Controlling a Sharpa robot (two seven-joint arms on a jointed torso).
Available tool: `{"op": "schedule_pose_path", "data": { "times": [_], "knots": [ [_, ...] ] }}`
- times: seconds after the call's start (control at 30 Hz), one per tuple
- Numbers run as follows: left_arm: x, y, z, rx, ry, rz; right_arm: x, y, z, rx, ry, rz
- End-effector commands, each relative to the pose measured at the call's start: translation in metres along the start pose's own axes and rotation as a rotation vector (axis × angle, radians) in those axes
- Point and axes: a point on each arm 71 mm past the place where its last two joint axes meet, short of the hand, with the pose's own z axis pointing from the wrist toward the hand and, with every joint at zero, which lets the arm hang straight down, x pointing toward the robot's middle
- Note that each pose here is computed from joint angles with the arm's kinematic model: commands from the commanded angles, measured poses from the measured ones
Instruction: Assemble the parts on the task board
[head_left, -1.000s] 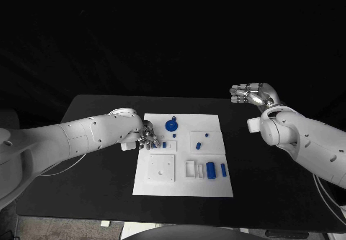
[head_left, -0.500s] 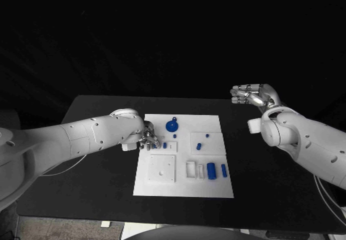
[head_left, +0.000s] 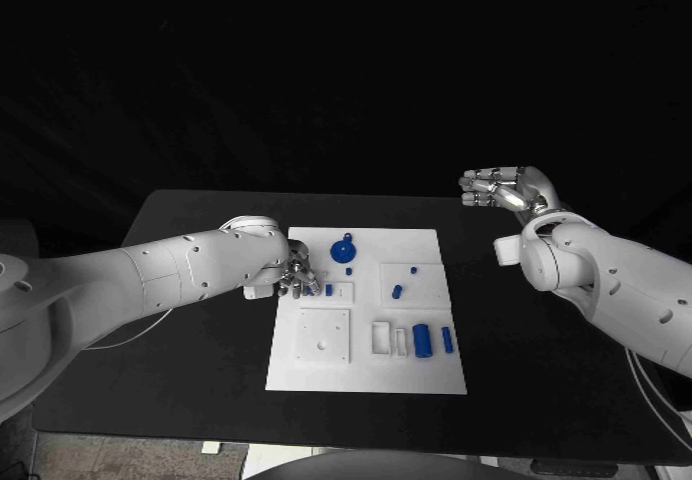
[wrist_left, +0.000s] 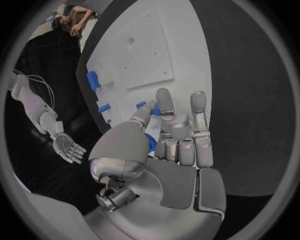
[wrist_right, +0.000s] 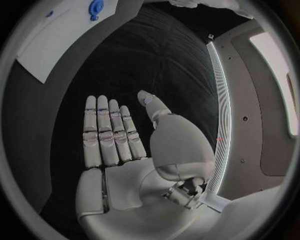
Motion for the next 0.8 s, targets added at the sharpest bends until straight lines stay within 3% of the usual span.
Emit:
{"op": "schedule_pose_path", "data": {
  "times": [0.03, 0.8],
  "knots": [
    [0.0141, 0.0141, 0.0069, -0.085, 0.029, 0.08, 0.002, 0.0008, 0.0, -0.009, 0.016, 0.002],
    [0.0185, 0.0133, 0.0089, -0.07, 0.142, 0.082, 0.0029, 0.0009, 0.0001, -0.009, 0.018, 0.003]
  ]
}}
